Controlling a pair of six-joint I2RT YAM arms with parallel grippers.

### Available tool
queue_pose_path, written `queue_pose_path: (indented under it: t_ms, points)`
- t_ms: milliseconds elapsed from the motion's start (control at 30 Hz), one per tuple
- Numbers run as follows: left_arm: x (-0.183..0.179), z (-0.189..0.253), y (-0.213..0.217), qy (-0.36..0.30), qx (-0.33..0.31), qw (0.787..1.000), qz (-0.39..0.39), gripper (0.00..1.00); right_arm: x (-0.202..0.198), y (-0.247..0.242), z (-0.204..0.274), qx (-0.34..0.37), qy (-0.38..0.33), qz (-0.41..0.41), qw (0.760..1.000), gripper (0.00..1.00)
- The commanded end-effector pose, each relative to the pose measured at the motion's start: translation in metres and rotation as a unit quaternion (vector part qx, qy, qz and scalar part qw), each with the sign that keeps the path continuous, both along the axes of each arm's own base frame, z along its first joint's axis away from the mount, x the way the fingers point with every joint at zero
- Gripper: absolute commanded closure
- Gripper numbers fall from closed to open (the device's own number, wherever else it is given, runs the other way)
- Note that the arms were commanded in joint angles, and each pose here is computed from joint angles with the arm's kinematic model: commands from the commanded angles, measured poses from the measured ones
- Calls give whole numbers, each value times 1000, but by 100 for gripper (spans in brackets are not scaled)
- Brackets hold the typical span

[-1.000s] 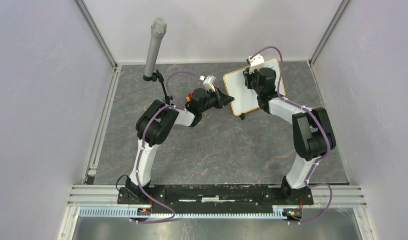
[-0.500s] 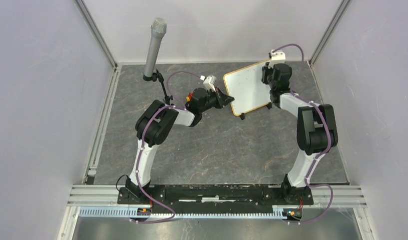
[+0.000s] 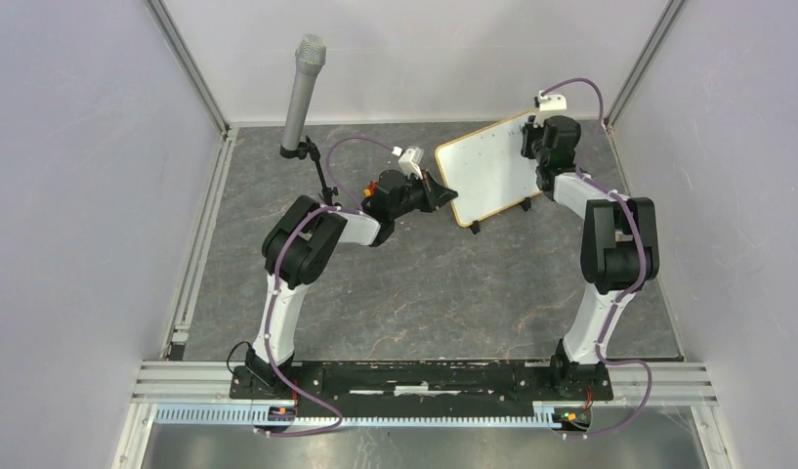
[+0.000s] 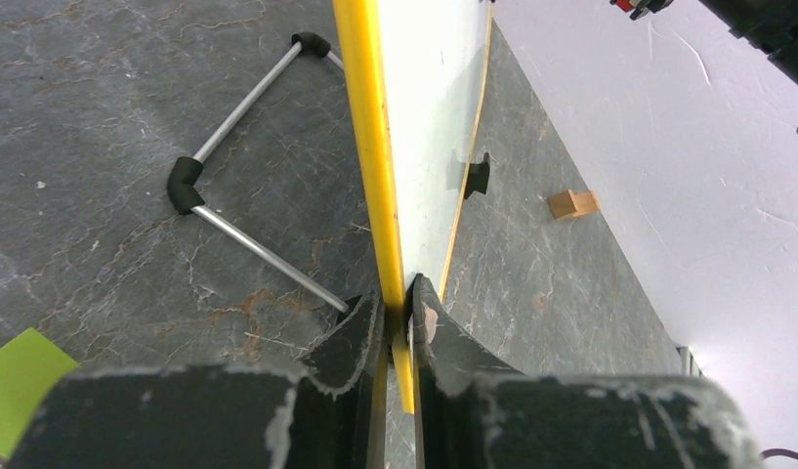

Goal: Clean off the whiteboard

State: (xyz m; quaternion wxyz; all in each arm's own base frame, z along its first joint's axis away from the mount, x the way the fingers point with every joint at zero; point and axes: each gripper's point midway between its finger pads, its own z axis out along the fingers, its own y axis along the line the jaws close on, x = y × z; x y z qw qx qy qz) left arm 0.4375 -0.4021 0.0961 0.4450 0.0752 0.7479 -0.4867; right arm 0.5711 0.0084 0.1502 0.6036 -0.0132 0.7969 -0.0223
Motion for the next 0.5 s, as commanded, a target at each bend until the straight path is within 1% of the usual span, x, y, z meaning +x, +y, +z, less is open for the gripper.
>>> queue_pose_path:
  t_ms: [0, 100, 233, 367, 467]
  points:
    - [0, -3, 2, -20, 37, 999, -5, 98, -3, 86, 20, -17, -18, 156, 987, 92]
    - [1, -3, 2, -19, 36, 999, -5, 98, -18, 124, 23, -40, -22, 224, 973, 92]
    - [0, -3, 2, -19, 36, 999, -6, 98, -29, 150, 19, -66, -22, 261, 963, 92]
    - [0, -2, 2, -20, 36, 999, -6, 98, -21, 148, 20, -58, -20, 245, 967, 92]
    - [0, -2, 2, -20, 36, 999, -6, 98, -14, 132, 22, -49, -18, 201, 978, 92]
